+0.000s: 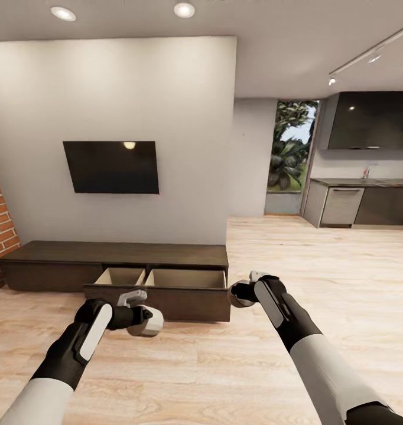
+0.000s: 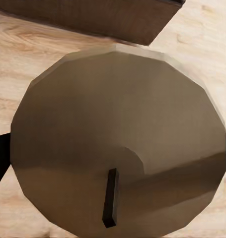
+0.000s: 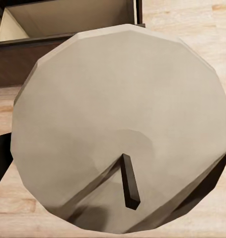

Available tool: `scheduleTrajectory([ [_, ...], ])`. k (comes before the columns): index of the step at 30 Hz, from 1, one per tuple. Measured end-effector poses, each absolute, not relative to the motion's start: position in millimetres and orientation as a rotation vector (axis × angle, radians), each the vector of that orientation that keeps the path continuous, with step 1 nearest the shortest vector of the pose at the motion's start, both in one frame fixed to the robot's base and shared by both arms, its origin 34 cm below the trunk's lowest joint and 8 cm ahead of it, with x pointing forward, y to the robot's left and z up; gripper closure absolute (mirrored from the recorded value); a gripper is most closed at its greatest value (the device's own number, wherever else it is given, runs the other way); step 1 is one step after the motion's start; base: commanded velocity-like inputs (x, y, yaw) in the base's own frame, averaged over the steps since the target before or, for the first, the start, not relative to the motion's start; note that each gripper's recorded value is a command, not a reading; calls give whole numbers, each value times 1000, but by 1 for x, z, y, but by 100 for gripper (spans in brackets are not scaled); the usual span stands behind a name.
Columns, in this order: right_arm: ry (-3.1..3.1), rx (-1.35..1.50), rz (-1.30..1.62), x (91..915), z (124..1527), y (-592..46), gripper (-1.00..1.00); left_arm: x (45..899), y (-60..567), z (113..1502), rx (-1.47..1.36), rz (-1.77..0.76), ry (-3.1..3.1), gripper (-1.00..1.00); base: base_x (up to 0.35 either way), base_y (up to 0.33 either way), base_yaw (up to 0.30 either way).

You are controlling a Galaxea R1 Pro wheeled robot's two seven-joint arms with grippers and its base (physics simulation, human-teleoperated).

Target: Place each of the two pumpkins and all three candles from the living room inside a cabinet in the living room (use any cabinet), then make sure every cabinet is closed, and position the cauldron so it is next to a table in the living room.

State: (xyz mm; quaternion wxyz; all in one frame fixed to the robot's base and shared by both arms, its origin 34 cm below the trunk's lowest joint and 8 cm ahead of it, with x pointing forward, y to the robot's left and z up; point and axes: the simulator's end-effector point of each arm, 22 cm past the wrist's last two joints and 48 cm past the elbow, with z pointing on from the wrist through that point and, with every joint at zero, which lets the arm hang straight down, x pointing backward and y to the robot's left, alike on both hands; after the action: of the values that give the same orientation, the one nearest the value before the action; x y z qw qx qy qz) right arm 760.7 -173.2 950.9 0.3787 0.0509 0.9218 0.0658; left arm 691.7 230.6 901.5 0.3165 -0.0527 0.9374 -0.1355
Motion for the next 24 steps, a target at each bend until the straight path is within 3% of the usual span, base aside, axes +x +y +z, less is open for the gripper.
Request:
scheduleTrajectory([
  [14,2397,92,150,751,955,-168,100,725,255,910,-233,-316,2614,100,0,0,0],
  [24,2452,-3,23,737,944,-166,100,704,250,888,-260,-317,2709,100,0,0,0],
])
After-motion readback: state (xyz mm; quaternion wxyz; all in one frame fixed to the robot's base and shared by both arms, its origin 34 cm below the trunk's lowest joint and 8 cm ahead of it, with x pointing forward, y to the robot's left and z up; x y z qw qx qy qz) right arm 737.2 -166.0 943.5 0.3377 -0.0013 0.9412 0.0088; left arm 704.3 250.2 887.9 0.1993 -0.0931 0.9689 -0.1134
